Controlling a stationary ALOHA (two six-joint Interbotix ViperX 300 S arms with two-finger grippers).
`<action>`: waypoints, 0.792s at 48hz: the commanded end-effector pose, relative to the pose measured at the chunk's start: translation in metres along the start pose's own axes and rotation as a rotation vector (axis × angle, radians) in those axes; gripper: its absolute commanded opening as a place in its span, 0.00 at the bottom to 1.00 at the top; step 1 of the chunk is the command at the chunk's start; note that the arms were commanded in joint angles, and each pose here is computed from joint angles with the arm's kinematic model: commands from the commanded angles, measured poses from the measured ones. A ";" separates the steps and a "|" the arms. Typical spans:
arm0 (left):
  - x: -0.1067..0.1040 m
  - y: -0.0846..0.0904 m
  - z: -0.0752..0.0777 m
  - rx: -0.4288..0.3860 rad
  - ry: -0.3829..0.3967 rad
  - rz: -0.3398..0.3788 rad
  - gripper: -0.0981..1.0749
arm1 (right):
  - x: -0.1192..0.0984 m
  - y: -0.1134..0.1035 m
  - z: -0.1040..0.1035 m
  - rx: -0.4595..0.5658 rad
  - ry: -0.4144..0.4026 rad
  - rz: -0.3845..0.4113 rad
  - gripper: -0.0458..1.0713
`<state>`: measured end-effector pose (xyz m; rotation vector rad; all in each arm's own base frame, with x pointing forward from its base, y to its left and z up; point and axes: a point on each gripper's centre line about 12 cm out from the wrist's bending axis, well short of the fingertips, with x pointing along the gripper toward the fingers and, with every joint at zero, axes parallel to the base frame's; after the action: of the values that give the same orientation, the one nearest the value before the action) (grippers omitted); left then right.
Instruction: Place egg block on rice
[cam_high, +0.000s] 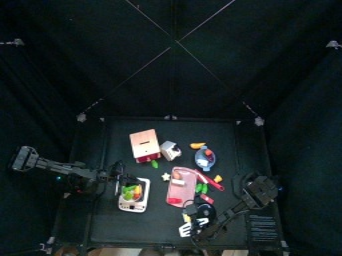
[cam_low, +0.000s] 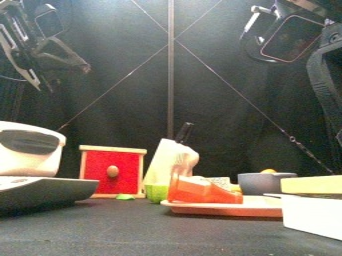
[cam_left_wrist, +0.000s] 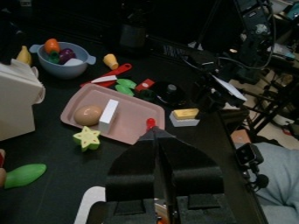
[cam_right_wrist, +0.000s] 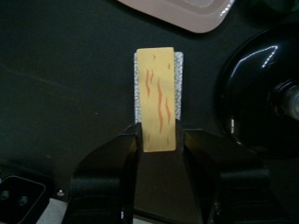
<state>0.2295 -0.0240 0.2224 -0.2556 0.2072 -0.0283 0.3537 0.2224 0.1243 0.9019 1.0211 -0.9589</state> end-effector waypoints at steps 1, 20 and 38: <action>0.002 -0.003 0.008 0.003 -0.026 -0.008 0.38 | -0.016 0.009 0.004 0.010 0.009 0.042 0.69; 0.002 -0.003 0.008 0.003 -0.026 -0.008 0.38 | -0.020 0.008 0.007 0.013 -0.008 0.021 0.70; 0.002 -0.003 0.008 0.003 -0.025 -0.008 0.38 | -0.018 0.007 0.008 0.014 -0.023 0.012 0.83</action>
<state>0.2295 -0.0240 0.2224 -0.2556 0.2072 -0.0283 0.3545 0.2204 0.1296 0.8763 1.0096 -0.9855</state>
